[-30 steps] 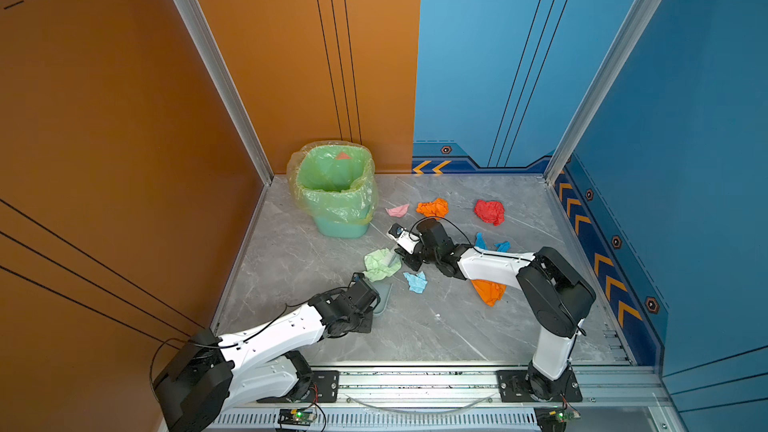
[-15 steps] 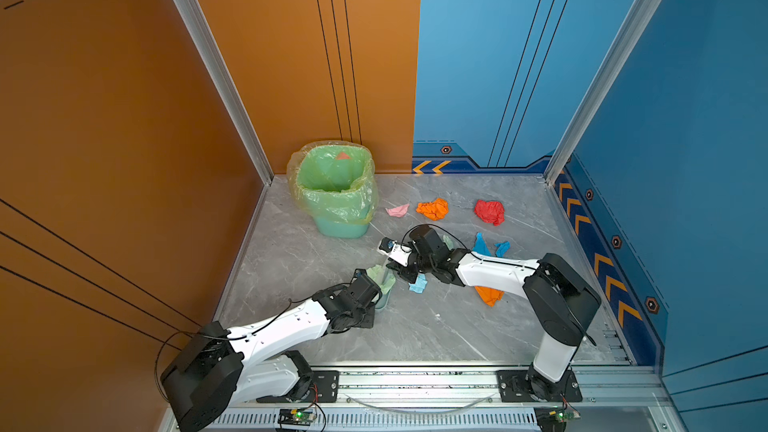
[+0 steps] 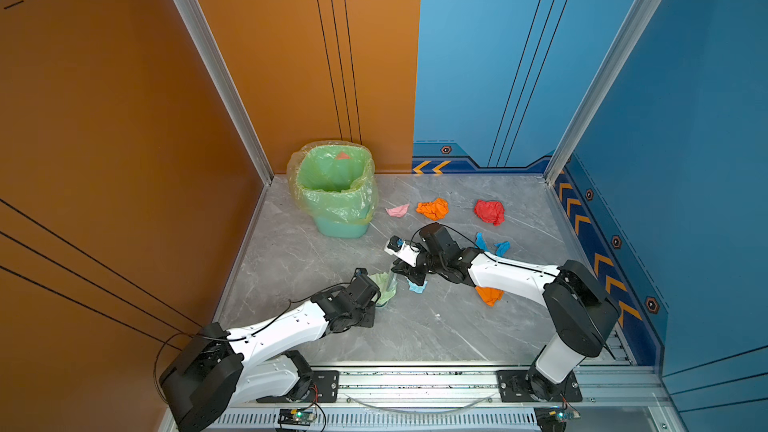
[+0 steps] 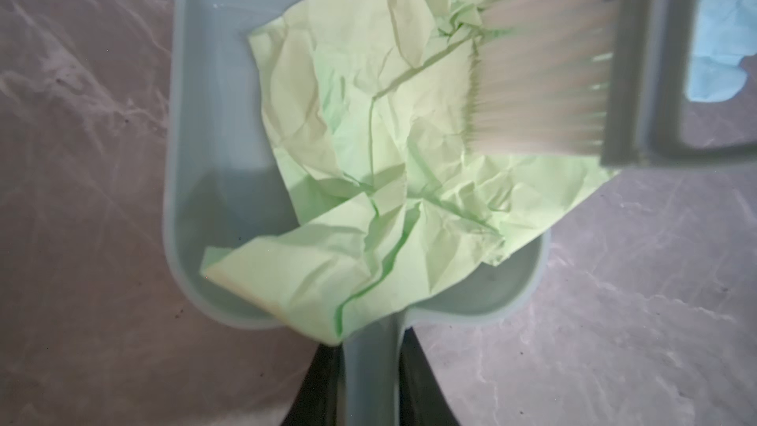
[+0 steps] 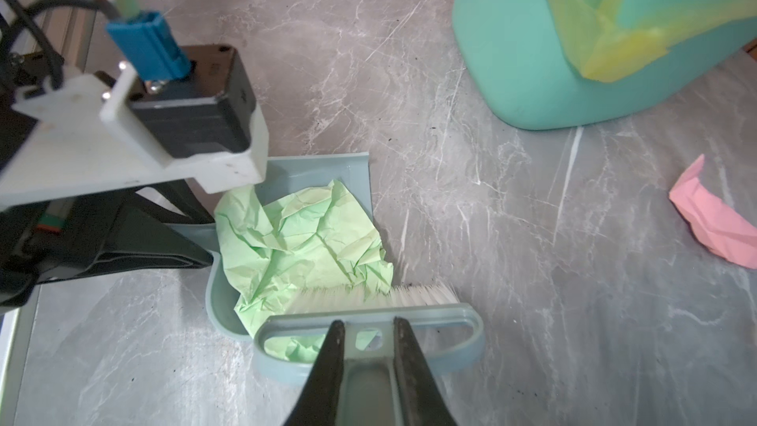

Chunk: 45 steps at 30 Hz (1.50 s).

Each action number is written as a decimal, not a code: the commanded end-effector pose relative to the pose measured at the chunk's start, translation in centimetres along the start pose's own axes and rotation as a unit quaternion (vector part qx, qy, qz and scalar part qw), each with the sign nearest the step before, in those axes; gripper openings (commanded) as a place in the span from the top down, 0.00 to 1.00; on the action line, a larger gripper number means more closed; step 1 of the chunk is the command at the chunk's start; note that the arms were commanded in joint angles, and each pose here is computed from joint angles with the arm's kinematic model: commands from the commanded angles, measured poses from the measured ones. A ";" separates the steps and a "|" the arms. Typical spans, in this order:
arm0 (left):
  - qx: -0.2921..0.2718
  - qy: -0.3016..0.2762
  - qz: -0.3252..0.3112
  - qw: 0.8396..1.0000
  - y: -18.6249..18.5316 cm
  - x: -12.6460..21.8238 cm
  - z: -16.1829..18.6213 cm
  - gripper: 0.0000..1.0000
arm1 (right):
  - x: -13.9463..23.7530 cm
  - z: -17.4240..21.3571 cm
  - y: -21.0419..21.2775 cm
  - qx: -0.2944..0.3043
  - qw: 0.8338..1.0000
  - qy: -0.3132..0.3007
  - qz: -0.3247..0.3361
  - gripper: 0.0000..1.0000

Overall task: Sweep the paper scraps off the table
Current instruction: 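Push the brush over the green scrap into the dustpan with the right gripper, then lift the dustpan toward the bin with the left gripper while the right withdraws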

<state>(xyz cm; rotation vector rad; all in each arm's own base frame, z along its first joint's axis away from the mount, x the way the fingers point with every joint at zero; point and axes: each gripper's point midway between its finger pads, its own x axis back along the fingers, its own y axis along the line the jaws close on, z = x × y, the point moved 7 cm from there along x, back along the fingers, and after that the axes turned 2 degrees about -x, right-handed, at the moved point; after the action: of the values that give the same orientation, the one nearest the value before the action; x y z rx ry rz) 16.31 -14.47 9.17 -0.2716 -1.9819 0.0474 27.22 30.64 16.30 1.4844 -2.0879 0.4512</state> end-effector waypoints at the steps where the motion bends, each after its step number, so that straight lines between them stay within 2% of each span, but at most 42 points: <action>1: -0.015 0.019 -0.020 1.000 1.1 -0.7 1.6 1.00 | 1.3 -1.4 -0.6 -0.029 0.999 -0.038 -0.001 1.00; 9: -0.027 -0.012 -0.015 0.999 0.7 -0.5 1.2 1.00 | 3.9 -3.3 -3.0 -0.078 0.991 -0.106 0.011 1.00; 14: -0.033 -0.022 -0.013 0.999 0.5 -0.4 1.0 1.00 | 4.8 -4.1 -3.4 -0.087 0.989 -0.123 0.011 1.00; 21: -0.038 -0.051 -0.003 0.998 -0.1 0.5 0.2 1.00 | 7.2 -4.5 -5.2 -0.125 0.980 -0.143 0.054 1.00; 26: -0.042 -0.080 0.003 0.996 -0.6 2.1 -0.8 1.00 | 8.9 -4.2 -6.5 -0.148 0.974 -0.151 0.082 1.00; 35: -0.052 -0.098 0.013 0.994 -1.3 4.8 -2.3 1.00 | 11.8 -4.0 -7.8 -0.160 0.965 -0.167 0.127 1.00; 45: -0.060 -0.125 0.029 0.990 -2.7 9.1 -5.1 1.00 | 13.2 -3.5 -8.8 -0.177 0.958 -0.165 0.154 1.00</action>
<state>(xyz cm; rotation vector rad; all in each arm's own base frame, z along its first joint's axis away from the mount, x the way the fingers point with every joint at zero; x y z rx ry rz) 17.18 -15.81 18.30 -0.4048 -2.2166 0.0355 33.05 20.22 26.68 1.1437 -2.5159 -0.0498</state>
